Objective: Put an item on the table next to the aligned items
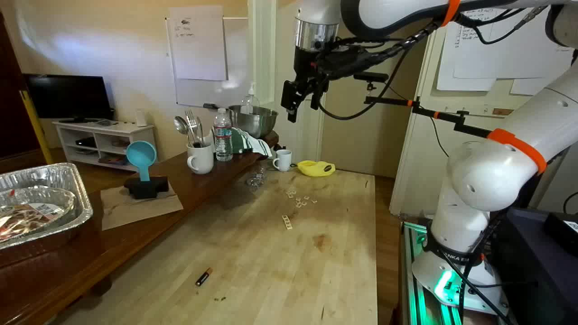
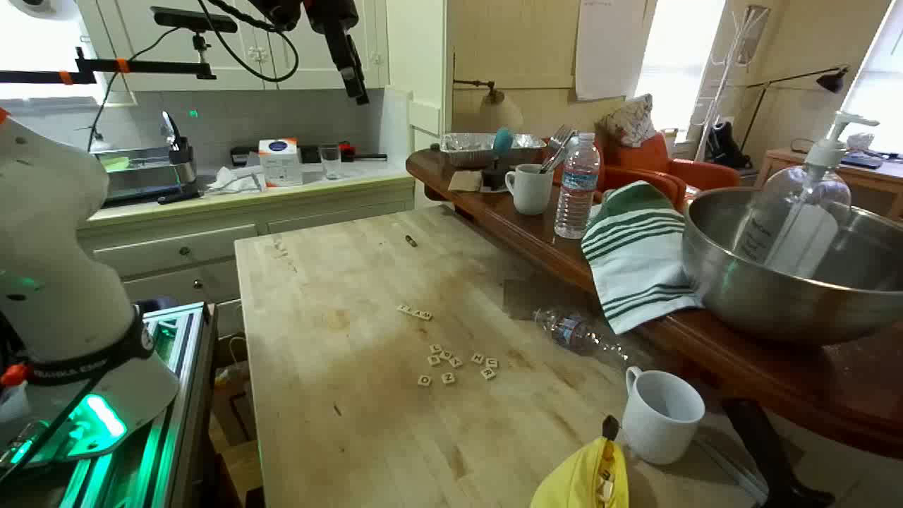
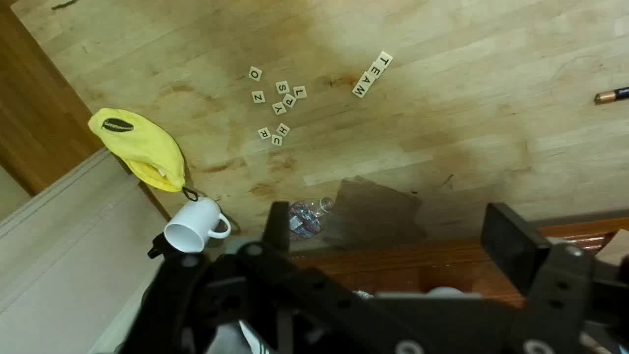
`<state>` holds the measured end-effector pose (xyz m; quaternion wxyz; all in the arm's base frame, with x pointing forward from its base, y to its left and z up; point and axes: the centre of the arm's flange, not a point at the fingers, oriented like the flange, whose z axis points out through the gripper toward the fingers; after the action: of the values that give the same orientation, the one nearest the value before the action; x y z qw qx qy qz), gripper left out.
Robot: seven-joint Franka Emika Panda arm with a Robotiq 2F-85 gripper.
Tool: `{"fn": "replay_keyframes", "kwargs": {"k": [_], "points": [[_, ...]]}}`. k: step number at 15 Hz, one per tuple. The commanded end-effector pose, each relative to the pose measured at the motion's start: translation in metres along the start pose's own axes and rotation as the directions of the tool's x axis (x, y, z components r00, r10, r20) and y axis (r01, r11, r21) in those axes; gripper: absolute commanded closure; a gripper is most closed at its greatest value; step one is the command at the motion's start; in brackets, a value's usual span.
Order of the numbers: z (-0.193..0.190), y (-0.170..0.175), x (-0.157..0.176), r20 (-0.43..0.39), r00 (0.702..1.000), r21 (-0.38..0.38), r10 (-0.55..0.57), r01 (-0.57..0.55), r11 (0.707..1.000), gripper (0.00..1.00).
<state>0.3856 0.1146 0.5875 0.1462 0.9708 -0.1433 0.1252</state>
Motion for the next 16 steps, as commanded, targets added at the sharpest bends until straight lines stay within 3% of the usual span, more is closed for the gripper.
{"fn": "replay_keyframes", "kwargs": {"k": [1,7,12,16], "points": [[0.0,0.0,0.0,0.0,1.0,0.0,0.0,0.0,1.0,0.0],[0.0,0.0,0.0,0.0,1.0,0.0,0.0,0.0,1.0,0.0],[0.053,0.031,0.018,0.074,0.99,-0.055,0.117,-0.113,0.992,0.0],[0.113,0.067,0.017,0.191,0.97,-0.016,0.152,-0.152,0.988,0.0]]}}
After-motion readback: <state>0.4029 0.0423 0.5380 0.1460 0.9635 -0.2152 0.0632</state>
